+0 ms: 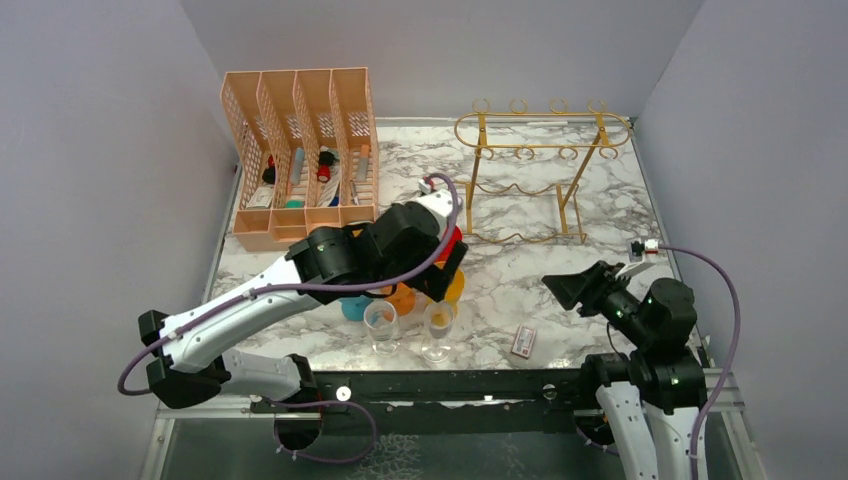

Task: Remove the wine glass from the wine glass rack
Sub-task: Place the wine glass at the center of the board, then reset both arms

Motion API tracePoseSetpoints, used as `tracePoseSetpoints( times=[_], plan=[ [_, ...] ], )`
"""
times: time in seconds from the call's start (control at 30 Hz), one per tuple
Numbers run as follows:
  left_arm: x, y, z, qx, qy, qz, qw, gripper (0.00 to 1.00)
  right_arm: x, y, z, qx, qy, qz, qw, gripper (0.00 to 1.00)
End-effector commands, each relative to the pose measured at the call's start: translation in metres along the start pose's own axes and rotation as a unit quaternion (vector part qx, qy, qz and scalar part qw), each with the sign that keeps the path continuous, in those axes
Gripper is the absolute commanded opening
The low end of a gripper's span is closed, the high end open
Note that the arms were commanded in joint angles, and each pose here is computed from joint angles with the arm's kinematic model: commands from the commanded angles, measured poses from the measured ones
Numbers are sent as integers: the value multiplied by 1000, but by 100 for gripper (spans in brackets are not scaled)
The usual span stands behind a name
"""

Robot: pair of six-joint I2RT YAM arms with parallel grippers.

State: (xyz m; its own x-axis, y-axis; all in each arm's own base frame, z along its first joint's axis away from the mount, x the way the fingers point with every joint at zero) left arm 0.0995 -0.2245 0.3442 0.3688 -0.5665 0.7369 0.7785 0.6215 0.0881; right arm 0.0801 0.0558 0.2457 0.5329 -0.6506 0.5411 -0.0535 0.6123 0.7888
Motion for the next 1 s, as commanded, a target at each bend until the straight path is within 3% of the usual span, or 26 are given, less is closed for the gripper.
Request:
tracePoseSetpoints(
  times=[0.0,0.27,0.43,0.5,0.57,0.67,0.77,0.87,0.9,0.93,0.97],
  plan=[
    [10,36,12,68,-55,33,996,99,10,42,18,183,12,128,975,56],
    [6,90,16,150,-61,70,984,99,28,82,28,305,82,234,920,61],
    [-13,152,38,245,-72,161,953,99,49,102,28,319,58,282,903,68],
    [-24,172,53,287,-82,199,934,99,59,105,24,298,30,293,908,71],
    [-34,184,64,328,-85,232,912,99,72,104,15,238,-12,271,932,71],
    [-42,184,76,367,-93,266,887,99,104,92,-4,53,-87,205,974,75],
    [-50,178,85,384,-108,279,874,99,133,79,-18,-95,-125,194,968,76],
    [-51,173,96,388,-125,272,872,99,151,96,-16,-101,-136,207,964,78],
    [-51,172,98,387,-128,271,872,99,156,106,-11,-92,-143,209,963,85],
    [-51,171,100,386,-133,271,872,99,160,117,-4,-76,-151,215,962,97],
    [-51,170,101,383,-136,270,873,99,162,128,4,-51,-158,226,960,100]
  ],
)
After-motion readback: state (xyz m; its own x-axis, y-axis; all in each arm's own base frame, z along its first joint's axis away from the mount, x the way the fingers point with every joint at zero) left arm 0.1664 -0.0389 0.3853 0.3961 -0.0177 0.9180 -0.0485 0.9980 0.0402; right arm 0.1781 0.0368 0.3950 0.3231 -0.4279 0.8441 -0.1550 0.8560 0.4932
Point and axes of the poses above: each gripper's point midway between its finger pads, its own z axis back along the fingers, its own y axis along the line the jaws close on, x = y × z, the point moved 10 cm from there along z, back along the fingers, and after that the axes turned 14 degrees about -z, right-handed, at the moved point
